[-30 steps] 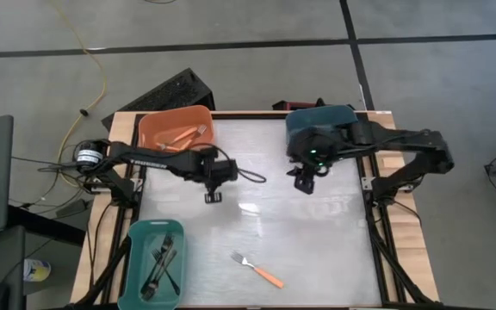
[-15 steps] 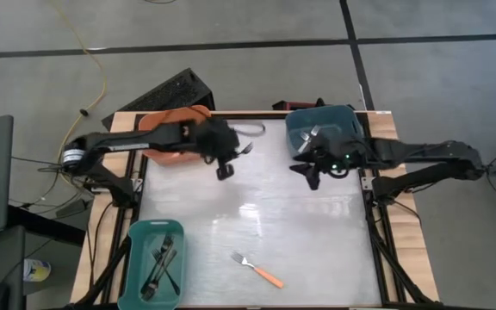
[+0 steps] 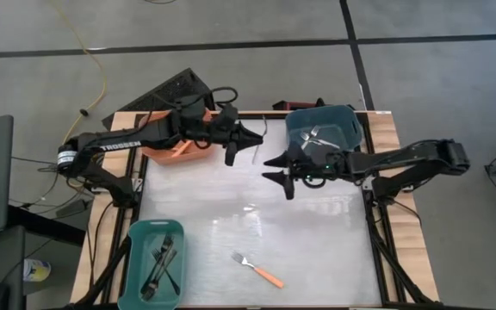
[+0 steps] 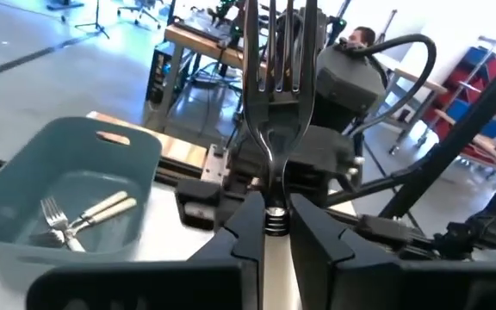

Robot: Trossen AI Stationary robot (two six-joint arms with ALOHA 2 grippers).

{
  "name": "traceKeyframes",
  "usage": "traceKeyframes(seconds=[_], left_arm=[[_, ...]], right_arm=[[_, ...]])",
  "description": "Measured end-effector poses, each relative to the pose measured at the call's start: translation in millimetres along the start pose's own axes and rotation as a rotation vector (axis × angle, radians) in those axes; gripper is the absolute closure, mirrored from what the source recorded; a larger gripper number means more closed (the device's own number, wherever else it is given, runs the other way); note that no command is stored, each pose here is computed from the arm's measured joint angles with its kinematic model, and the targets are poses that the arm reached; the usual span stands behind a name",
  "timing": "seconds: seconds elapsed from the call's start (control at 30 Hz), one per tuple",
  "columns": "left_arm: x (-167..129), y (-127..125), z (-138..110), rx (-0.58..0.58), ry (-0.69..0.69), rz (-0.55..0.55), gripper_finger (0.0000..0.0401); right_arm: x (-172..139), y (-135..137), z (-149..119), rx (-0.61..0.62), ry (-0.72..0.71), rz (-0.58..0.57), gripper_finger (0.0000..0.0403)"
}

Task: Sort silverware by color (type)
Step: Put the white fork into the blue bin

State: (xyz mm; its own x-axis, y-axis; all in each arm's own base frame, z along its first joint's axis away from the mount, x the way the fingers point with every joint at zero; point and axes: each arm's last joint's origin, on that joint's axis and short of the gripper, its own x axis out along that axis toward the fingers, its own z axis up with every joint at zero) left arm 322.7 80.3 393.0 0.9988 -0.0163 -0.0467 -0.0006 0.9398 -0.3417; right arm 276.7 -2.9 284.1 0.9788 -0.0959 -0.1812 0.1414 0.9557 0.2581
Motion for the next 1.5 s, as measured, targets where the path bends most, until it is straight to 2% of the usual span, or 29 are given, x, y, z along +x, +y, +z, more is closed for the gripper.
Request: traceKeyframes(seconds=[0.1, 0.2, 0.43, 0.57, 0.73, 1.0, 1.13, 1.5], left_arm=[[-1, 0, 1, 0.011, -0.013, 0.020, 0.0382], [0, 1, 0, 0.011, -0.053, 0.019, 0.0382], [1, 11, -32, -0.100, -0.164, -0.069, 0.0382], [-2, 13, -40, -0.127, -0.220, -0.118, 0.0382], [-1, 14, -50, -0.143, -0.179, -0.120, 0.0382], [2, 7, -55, -0.100, -0.151, -0.118, 0.0382], [3, 8, -58, -0.107, -0.124, -0.100, 0.0382], [3, 10, -57, -0.124, -0.157, -0.032, 0.0382]], right_arm=[[6, 3, 2, 0.012, -0.048, 0.079, 0.0182], [6, 5, 7, 0.013, -0.095, 0.098, 0.0182], [5, -4, 16, 0.020, -0.167, 0.057, 0.0182], [6, -6, 15, 0.020, -0.157, 0.045, 0.0182], [7, -7, 14, 0.015, -0.162, 0.021, 0.0182], [7, -7, 15, 0.011, -0.172, 0.022, 0.0182], [6, -5, 18, -0.039, -0.205, 0.027, 0.0182], [11, -6, 16, -0.051, -0.218, 0.021, 0.0182]])
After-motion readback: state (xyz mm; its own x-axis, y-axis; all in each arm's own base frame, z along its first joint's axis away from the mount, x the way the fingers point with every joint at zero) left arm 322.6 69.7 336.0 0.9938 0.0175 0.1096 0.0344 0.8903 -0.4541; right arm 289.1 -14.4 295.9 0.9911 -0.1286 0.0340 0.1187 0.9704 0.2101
